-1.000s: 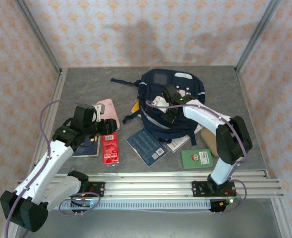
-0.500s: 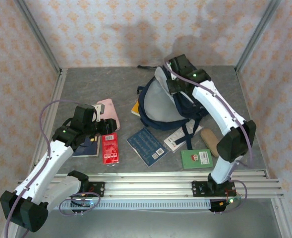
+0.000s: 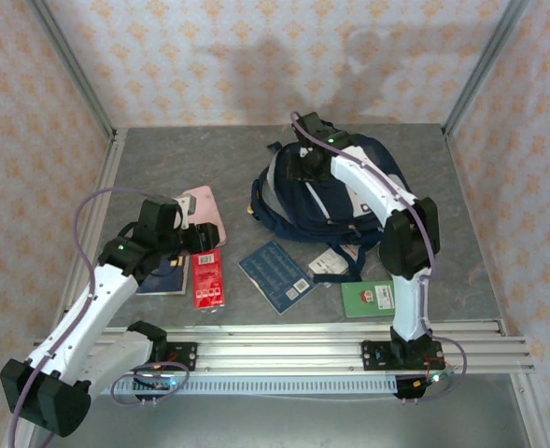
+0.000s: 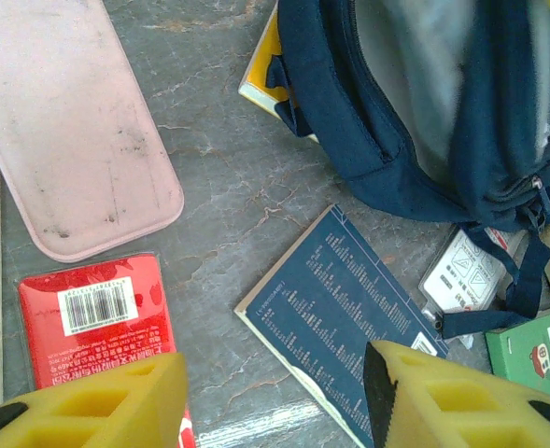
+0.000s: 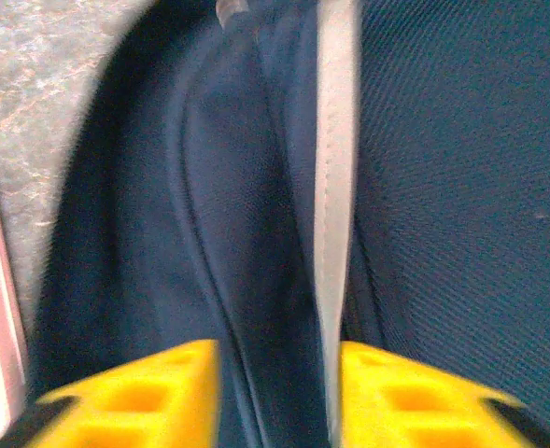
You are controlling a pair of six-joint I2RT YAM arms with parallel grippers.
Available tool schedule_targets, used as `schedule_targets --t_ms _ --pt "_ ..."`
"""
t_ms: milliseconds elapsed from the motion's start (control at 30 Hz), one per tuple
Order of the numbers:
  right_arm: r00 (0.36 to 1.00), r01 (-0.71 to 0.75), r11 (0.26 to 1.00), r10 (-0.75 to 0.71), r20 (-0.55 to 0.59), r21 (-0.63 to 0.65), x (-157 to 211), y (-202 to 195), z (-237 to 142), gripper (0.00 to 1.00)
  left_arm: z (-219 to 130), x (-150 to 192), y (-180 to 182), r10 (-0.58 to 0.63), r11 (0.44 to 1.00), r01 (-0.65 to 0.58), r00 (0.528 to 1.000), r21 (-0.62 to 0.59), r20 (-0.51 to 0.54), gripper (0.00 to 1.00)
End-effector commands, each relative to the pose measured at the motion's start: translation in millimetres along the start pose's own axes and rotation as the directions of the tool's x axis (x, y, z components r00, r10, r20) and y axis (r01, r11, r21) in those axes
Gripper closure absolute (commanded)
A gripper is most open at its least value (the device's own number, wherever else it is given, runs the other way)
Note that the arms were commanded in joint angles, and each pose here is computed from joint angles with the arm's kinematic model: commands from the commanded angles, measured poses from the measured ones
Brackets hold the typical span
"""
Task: Pack the student bag
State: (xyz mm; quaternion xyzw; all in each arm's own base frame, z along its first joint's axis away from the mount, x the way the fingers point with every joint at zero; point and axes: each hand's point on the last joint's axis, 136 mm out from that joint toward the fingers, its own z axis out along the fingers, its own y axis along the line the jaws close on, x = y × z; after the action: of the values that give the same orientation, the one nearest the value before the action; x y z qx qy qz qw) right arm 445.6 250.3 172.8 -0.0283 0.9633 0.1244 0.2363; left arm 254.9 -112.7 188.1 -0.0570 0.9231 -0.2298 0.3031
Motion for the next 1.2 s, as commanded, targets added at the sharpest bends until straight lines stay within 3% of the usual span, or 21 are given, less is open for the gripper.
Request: schedule_targets --t_ms 0,100,233,333,400,533,633,733,900,1067,1167 --pt "0.987 0.010 0.998 0.000 0.163 -0.058 -30 16 -46 0.37 -3 3 2 0.018 1.000 -0.018 1.000 -0.016 0.002 0.47" --pt "0.967 0.042 0.999 -0.041 0.252 0.003 -25 -3 -78 0.22 -4 4 1 0.017 1.000 -0.017 1.000 -0.007 0.000 0.47" --pt "0.956 0.016 0.982 -0.070 0.284 0.188 11 -61 -105 0.15 -7 4 -2 0.015 1.000 -0.015 1.000 0.011 0.012 0.46" --pt "0.972 -0.057 0.946 -0.020 0.234 0.319 51 -123 -110 0.11 -8 4 -6 0.016 0.999 -0.017 1.000 0.028 0.016 0.46" --pt "0.977 -0.119 0.912 0.038 0.208 0.392 79 -165 -111 0.02 -8 4 -7 0.017 0.999 -0.017 1.000 0.037 0.013 0.46" --pt "0.995 -0.092 0.869 0.057 0.087 0.486 119 -210 -96 0.00 -8 4 -12 0.014 0.998 -0.014 1.000 0.061 0.009 0.46" --pt "0.988 0.147 0.869 -0.104 -0.116 0.472 138 -215 -73 0.00 -9 4 -17 0.004 0.995 -0.004 1.000 0.096 0.008 0.46" --pt "0.929 0.336 0.845 -0.224 -0.294 0.417 160 -222 -60 0.00 -12 5 -22 0.003 0.992 -0.005 1.000 0.123 0.016 0.46" --pt "0.895 0.336 0.879 -0.186 -0.406 0.338 193 -234 -45 0.00 -22 8 -30 0.036 0.989 -0.041 0.999 0.143 0.038 0.46" --pt "0.867 0.346 0.859 -0.139 -0.479 0.378 212 -254 -37 0.00 -27 11 -36 0.073 0.985 -0.080 0.996 0.153 0.046 0.46" --pt "0.864 0.303 0.884 -0.096 -0.495 0.356 220 -254 -31 0.00 -29 12 -38 0.080 0.983 -0.088 0.995 0.159 0.051 0.45"
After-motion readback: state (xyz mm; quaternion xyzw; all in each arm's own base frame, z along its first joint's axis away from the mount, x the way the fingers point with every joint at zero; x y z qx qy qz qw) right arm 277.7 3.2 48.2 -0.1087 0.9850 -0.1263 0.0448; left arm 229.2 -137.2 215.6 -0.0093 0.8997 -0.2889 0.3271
